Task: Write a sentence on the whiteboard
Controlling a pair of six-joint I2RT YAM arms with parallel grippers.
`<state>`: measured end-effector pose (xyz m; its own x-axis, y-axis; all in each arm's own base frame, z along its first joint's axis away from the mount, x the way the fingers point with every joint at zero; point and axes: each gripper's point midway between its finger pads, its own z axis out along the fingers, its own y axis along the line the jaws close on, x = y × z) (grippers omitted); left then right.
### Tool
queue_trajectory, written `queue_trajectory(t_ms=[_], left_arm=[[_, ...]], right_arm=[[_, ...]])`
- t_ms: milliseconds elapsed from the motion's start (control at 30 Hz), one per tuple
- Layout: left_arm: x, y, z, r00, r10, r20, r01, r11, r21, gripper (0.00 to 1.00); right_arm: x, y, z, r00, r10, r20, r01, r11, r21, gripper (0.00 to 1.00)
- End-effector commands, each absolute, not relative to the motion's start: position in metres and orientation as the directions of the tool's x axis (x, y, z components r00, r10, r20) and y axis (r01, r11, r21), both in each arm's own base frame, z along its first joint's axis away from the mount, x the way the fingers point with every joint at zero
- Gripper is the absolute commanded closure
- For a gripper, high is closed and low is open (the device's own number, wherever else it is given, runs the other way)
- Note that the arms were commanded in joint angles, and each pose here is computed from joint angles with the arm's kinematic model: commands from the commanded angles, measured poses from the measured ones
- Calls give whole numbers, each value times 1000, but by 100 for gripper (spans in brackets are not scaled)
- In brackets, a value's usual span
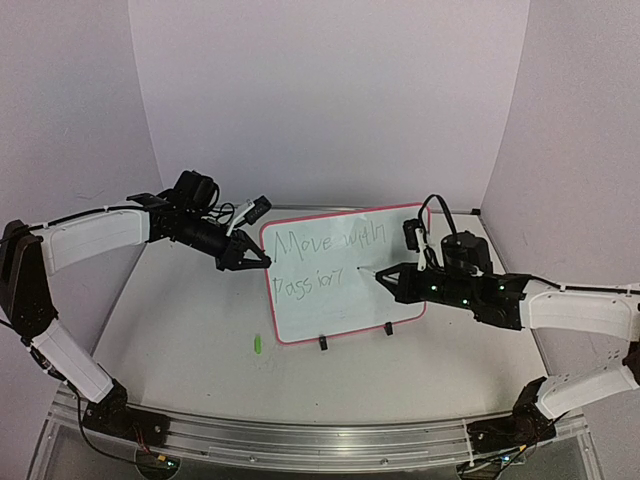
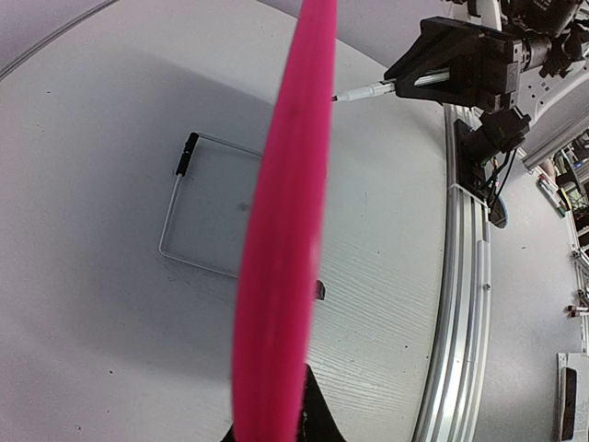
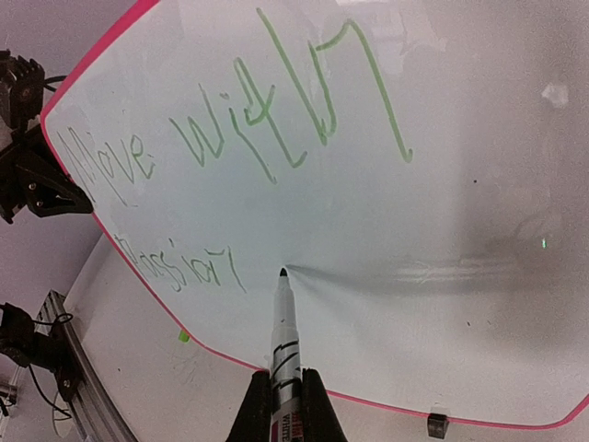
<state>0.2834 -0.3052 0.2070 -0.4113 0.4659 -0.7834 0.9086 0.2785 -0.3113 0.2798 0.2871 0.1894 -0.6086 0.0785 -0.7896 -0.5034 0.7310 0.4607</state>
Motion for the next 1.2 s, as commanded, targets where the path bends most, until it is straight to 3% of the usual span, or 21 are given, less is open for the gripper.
queue_trajectory(t_ms=[0,667,1167], left_arm=[[288,-301,189,-407,514,-755,908,320,-271,100],[288,-301,189,-407,516,-754,908,320,-271,100],[288,-300,190,-403,515,-756,909,321,-266,100]], right_arm=[[290,293,214,-561,108,-821,-527,718,455,100],[278,285,165,-662,93,-744,-456,737,499,100],[289,289,207,-576,140,-805,-497,723,481,100]])
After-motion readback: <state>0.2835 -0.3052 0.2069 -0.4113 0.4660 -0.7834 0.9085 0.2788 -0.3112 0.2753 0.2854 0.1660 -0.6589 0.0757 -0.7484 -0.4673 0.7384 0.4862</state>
